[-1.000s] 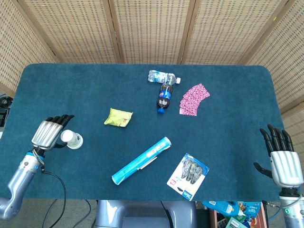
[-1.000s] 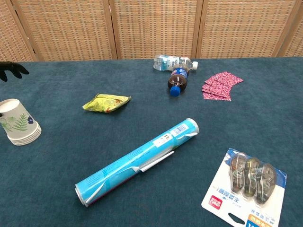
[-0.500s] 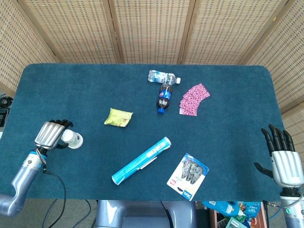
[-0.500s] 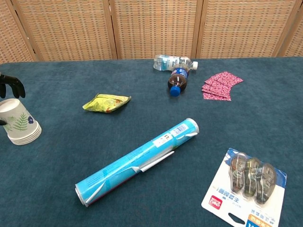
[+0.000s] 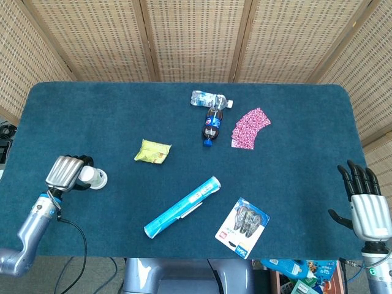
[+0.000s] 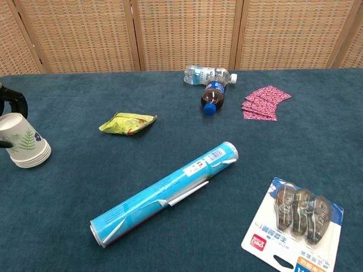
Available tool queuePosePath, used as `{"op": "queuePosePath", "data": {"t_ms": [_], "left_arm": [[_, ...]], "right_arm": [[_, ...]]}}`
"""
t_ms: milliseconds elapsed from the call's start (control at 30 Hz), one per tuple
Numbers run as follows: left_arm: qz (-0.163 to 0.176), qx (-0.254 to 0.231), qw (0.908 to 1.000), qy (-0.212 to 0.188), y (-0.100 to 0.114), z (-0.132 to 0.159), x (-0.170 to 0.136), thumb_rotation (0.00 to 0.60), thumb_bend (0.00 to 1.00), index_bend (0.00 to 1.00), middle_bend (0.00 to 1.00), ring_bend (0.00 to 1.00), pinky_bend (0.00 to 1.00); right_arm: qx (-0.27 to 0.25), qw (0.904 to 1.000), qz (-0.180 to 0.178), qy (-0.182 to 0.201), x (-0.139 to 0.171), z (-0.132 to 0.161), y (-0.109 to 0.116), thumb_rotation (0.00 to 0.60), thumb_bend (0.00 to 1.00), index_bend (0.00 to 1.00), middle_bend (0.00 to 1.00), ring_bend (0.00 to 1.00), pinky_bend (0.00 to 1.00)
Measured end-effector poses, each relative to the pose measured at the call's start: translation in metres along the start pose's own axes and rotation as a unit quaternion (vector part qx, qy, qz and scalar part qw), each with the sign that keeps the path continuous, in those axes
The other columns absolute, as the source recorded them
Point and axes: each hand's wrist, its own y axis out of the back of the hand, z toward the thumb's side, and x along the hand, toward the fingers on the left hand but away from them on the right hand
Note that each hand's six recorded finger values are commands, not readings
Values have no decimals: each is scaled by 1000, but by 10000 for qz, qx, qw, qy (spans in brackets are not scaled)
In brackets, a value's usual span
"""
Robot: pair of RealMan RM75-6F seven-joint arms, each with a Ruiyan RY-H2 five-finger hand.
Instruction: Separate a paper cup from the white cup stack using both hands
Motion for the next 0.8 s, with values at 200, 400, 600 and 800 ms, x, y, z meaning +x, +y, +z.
{"op": "queuePosePath", "data": {"t_ms": [200,400,600,800], "left_arm": [[299,-1146,9929,-79,19,0,0,600,128,530,526,535,536],[441,-3113,9486,-363,36,7,7,600,128,530,526,535,536],[158,-4903,8675,-827,48,36,32,600,127,530,526,535,539],[-397,-5524,8216,-1352,65,94,73,600,127,530,526,535,539]], "right_arm": [[4,9999,-38,168,-3,7,-2,600,0,0,0,0,0],[70,9965,-384,742,-17,20,-1,600,0,50,8,0,0],[115,9859,-624,1547,-45,31,-2,600,0,162,89,0,0],[-41,9684,-833,2350,-74,50,-1,600,1,241,158,7,0]]}}
